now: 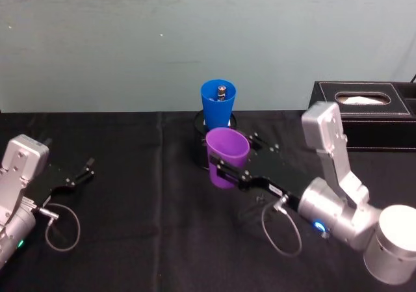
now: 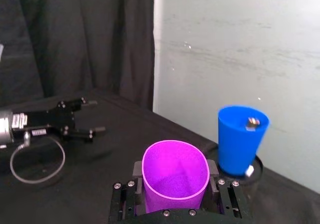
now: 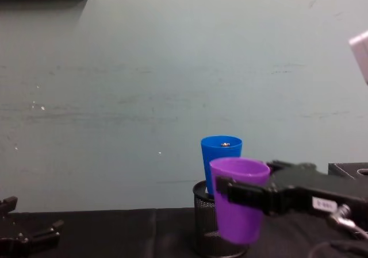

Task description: Pick up one cup with a gripper and tap it against the other cup.

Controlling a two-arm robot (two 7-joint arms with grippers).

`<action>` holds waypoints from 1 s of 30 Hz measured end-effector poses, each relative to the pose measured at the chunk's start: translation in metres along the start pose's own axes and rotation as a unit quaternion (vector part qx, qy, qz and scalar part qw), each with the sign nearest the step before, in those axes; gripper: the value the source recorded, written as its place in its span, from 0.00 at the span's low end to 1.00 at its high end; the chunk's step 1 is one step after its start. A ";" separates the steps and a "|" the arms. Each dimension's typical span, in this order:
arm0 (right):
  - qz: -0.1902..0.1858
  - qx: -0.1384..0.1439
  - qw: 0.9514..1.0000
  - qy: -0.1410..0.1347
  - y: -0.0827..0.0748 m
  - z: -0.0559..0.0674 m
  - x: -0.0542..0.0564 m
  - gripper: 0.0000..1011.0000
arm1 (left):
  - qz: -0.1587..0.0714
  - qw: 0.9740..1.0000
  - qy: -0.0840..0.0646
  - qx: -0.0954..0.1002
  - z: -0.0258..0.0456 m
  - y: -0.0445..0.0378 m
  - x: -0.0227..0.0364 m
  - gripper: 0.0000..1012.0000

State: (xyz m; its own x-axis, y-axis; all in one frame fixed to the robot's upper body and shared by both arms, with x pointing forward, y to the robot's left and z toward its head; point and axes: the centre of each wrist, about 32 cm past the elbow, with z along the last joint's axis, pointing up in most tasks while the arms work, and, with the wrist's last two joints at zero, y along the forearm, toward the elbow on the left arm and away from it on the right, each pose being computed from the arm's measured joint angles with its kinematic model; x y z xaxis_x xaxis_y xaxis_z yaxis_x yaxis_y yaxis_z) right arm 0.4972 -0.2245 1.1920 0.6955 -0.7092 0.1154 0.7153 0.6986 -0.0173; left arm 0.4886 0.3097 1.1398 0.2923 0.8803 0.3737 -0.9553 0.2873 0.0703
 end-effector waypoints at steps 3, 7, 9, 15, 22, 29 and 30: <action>-0.008 -0.001 1.000 0.004 -0.008 -0.010 -0.003 0.73 | 0.000 1.000 0.000 0.000 0.0000 0.0000 0.0000 0.99; -0.014 -0.004 1.000 0.009 -0.014 -0.022 -0.007 0.73 | 0.000 1.000 0.000 0.000 0.0000 0.0000 0.0000 0.99; -0.016 -0.005 1.000 0.010 -0.015 -0.026 -0.008 0.73 | 0.000 1.000 0.000 0.000 0.0000 0.0000 0.0000 0.99; -0.018 -0.010 1.000 0.013 -0.018 -0.043 -0.016 0.73 | 0.000 1.000 0.000 0.000 0.0000 0.0000 0.0000 0.99; -0.020 -0.014 1.000 0.020 -0.018 -0.057 -0.023 0.73 | 0.000 1.000 0.000 0.000 0.0000 0.0000 0.0000 0.99; -0.021 -0.014 0.999 0.025 -0.018 -0.064 -0.027 0.73 | 0.000 1.000 0.000 0.000 0.0000 0.0000 0.0000 0.99; -0.022 -0.014 0.999 0.025 -0.018 -0.064 -0.027 0.73 | 0.000 1.000 0.000 0.000 0.0000 0.0000 0.0000 0.99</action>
State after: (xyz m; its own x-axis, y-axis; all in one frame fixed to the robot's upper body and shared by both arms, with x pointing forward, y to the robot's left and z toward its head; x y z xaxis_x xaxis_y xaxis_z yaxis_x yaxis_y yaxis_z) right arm 0.4693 -0.2240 1.1257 0.6661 -0.7429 0.0668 0.7458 0.6650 -0.0409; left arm 0.4886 0.3097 1.1398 0.2923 0.8803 0.3737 -0.9553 0.2873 0.0703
